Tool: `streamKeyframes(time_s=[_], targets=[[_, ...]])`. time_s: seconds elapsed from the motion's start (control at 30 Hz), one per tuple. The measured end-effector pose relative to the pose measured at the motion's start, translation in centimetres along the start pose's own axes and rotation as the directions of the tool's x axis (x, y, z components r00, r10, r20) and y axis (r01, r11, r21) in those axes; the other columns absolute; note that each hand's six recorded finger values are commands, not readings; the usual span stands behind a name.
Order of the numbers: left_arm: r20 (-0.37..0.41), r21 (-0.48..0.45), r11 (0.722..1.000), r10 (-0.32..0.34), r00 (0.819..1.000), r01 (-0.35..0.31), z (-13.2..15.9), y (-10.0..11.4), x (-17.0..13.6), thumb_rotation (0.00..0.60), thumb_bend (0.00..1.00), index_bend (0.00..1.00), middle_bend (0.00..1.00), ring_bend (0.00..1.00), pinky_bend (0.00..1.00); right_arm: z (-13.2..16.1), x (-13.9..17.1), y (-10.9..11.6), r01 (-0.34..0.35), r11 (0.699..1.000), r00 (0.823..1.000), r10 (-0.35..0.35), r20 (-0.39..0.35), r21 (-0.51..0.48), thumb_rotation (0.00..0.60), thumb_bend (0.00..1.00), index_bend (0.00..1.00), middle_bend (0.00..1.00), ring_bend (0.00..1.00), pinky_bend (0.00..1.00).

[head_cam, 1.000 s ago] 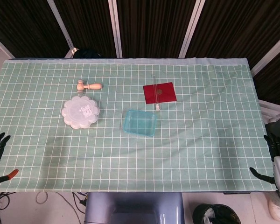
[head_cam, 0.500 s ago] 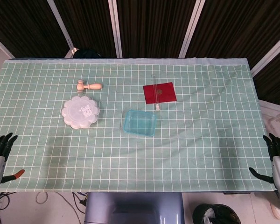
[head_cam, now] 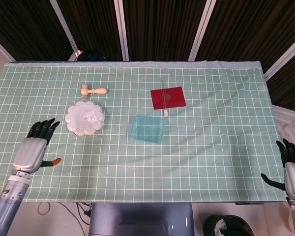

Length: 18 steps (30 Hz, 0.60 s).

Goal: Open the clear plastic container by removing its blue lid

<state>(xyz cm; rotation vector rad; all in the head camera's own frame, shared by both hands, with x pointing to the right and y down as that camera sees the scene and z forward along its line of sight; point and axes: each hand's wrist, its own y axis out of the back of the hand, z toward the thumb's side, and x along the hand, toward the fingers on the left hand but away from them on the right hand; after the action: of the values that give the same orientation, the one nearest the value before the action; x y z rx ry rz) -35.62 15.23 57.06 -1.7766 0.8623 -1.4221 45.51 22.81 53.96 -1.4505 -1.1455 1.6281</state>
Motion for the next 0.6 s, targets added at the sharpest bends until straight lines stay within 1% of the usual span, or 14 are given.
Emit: streamKeyframes(time_s=[0.13, 0.3, 0.47, 0.6], targets=[[0.016, 0.023, 0.999, -0.044, 0.999, 0.044, 2.6, -0.2, 2.9, 0.6, 0.0, 0.0, 0.0, 0.0, 0.03, -0.1, -0.2, -0.1, -0.004, 1.0, 1.0, 0.004, 0.012, -0.007, 0.6, 0.26, 0.0, 0.0, 0.0, 0.0], [0.056, 0.05, 0.993, -0.108, 0.993, 0.105, 7.2, -1.0, 6.7, 0.6, 0.0, 0.0, 0.0, 0.0, 0.03, -0.2, -0.5, -0.3, -0.008, 1.0, 1.0, 0.008, 0.027, -0.021, 0.6, 0.26, 0.0, 0.0, 0.0, 0.0], [0.1, 0.094, 0.982, -0.173, 0.98, 0.164, 12.6, -2.4, 10.0, 0.6, 0.0, 0.0, 0.0, 0.0, 0.03, -0.3, -0.6, -0.6, -0.024, 0.999, 0.999, 0.026, 0.045, -0.041, 0.6, 0.26, 0.0, 0.0, 0.0, 0.0], [0.111, 0.119, 0.971, -0.221, 0.969, 0.208, 16.4, -3.8, 12.0, 0.6, 0.0, 0.0, 0.0, 0.0, 0.03, -0.4, -0.8, -0.7, -0.03, 0.998, 0.998, 0.033, 0.056, -0.054, 0.6, 0.26, 0.0, 0.0, 0.0, 0.0]])
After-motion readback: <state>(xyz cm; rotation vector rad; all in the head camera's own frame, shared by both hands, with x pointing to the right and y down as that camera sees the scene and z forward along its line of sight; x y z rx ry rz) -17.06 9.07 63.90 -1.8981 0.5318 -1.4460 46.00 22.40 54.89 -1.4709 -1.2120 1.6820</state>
